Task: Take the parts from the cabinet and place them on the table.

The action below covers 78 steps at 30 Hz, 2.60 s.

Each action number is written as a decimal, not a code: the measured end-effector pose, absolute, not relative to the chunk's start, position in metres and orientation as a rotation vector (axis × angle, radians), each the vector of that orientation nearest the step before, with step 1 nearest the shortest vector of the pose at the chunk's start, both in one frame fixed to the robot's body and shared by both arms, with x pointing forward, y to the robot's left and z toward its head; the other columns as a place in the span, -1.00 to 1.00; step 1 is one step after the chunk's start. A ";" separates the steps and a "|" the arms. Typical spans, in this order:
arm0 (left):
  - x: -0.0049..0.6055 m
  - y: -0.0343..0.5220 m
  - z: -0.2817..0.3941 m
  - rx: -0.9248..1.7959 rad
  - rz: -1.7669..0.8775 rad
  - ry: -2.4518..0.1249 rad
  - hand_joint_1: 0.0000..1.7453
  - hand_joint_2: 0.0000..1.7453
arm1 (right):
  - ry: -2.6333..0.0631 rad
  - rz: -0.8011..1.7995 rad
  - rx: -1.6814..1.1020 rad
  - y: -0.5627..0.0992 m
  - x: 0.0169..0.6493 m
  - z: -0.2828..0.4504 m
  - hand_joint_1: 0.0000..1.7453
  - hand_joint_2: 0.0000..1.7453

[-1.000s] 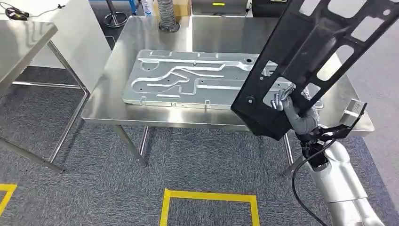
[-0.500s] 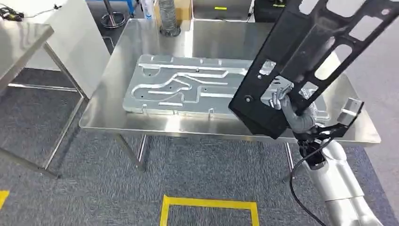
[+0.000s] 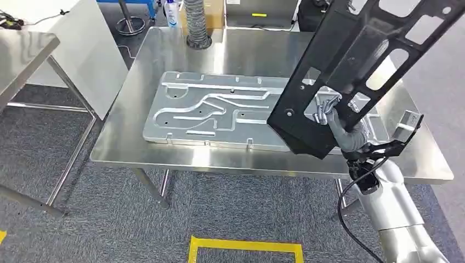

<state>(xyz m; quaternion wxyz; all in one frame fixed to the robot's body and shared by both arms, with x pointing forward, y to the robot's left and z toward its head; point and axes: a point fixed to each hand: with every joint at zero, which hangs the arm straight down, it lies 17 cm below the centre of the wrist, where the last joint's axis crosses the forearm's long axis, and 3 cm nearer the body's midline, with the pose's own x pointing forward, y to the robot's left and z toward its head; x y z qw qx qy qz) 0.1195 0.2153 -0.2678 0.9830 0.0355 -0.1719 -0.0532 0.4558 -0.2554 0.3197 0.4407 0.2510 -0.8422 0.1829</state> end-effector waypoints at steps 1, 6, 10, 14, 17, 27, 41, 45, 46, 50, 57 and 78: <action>0.121 0.217 -0.268 0.075 -0.107 -0.348 -1.00 1.00 | -2.091 0.453 0.624 -0.255 0.456 0.320 1.00 1.00; 0.118 0.215 -0.268 0.072 -0.106 -0.343 -1.00 1.00 | -2.094 0.452 0.625 -0.256 0.456 0.321 1.00 1.00; 0.119 0.215 -0.268 0.066 -0.089 -0.347 -1.00 1.00 | -2.092 0.465 0.606 -0.255 0.460 0.323 1.00 1.00; 0.120 0.213 -0.267 0.057 -0.077 -0.347 -1.00 1.00 | -2.111 0.523 0.507 -0.258 0.474 0.334 1.00 1.00; 0.121 0.213 -0.267 0.055 -0.084 -0.350 -1.00 1.00 | -2.106 0.581 0.359 -0.269 0.498 0.340 1.00 1.00; 0.133 0.211 -0.264 0.056 -0.115 -0.378 -1.00 1.00 | -1.632 1.417 -1.269 -0.342 0.628 0.369 1.00 1.00; 0.137 0.212 -0.264 0.075 -0.164 -0.373 -1.00 1.00 | -1.366 1.585 -1.274 -0.350 0.654 0.301 -1.00 -1.00; 0.135 0.212 -0.265 0.082 -0.180 -0.359 -1.00 1.00 | -1.371 1.551 -1.225 -0.353 0.652 0.285 -1.00 -1.00; 0.135 0.212 -0.265 0.082 -0.181 -0.360 -1.00 -1.00 | -1.367 1.549 -1.213 -0.354 0.651 0.279 -1.00 -1.00; 0.138 0.210 -0.264 0.068 -0.165 -0.365 -1.00 -1.00 | -1.366 1.530 -1.189 -0.358 0.650 0.275 -1.00 -1.00; 0.138 0.209 -0.264 0.055 -0.135 -0.359 -1.00 -1.00 | -1.336 1.532 -1.159 -0.362 0.649 0.267 -1.00 -1.00; 0.122 0.204 -0.267 0.024 -0.132 -0.315 -1.00 -1.00 | -1.507 1.195 -1.014 -0.422 0.644 0.333 -1.00 -1.00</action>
